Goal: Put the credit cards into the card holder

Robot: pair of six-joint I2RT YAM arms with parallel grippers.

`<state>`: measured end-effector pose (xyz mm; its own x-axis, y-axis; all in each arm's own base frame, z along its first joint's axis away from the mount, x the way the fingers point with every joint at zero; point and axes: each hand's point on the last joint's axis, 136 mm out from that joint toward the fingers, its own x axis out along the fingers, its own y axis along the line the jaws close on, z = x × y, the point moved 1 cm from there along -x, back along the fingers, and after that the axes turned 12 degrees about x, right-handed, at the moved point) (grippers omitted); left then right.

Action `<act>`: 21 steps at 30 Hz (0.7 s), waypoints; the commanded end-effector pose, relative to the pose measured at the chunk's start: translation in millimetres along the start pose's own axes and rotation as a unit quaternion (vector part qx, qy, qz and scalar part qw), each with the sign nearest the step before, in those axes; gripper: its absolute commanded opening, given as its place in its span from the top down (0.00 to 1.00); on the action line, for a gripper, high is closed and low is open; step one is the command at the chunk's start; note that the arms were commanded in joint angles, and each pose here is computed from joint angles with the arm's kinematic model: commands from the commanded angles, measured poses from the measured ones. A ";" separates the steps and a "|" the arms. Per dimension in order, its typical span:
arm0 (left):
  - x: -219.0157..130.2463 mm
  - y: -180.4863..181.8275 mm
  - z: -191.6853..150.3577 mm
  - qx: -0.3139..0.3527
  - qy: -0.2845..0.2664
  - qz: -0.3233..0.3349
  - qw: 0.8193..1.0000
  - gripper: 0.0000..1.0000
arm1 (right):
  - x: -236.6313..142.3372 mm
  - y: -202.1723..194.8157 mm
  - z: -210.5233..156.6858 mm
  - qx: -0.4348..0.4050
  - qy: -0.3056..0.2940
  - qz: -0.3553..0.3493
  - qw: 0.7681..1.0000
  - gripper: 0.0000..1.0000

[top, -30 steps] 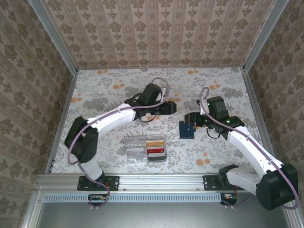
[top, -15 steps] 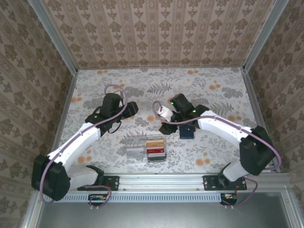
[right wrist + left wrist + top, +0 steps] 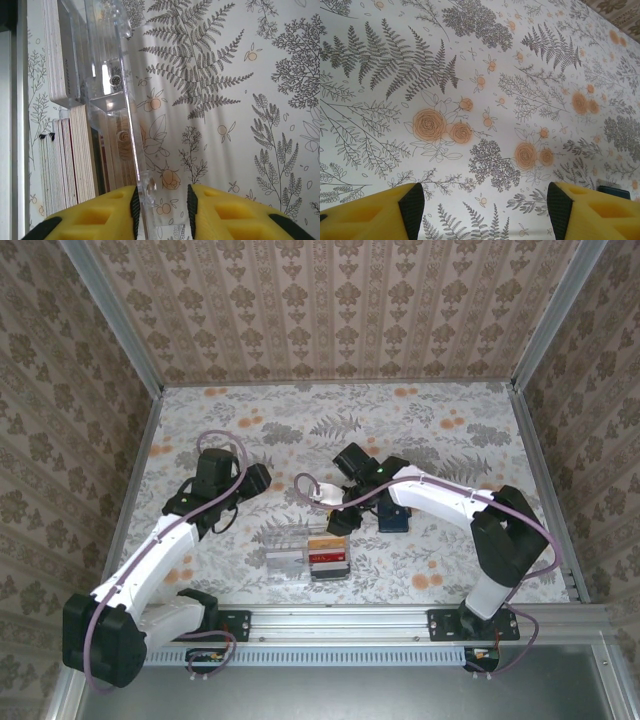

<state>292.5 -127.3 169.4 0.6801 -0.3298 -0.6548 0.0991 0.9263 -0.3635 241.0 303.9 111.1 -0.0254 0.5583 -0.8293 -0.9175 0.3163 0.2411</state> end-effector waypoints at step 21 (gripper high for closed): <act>3.8 1.4 -6.3 0.001 0.013 -0.008 1.000 0.32 | 0.2 -2.2 3.3 -0.021 0.023 0.002 1.000 0.96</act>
<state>291.2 -128.2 167.2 0.6703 -0.3438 -0.6576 0.1041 0.9210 -0.3753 240.1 304.5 112.4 -0.0550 0.5360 -0.8424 -0.9314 0.2765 0.2368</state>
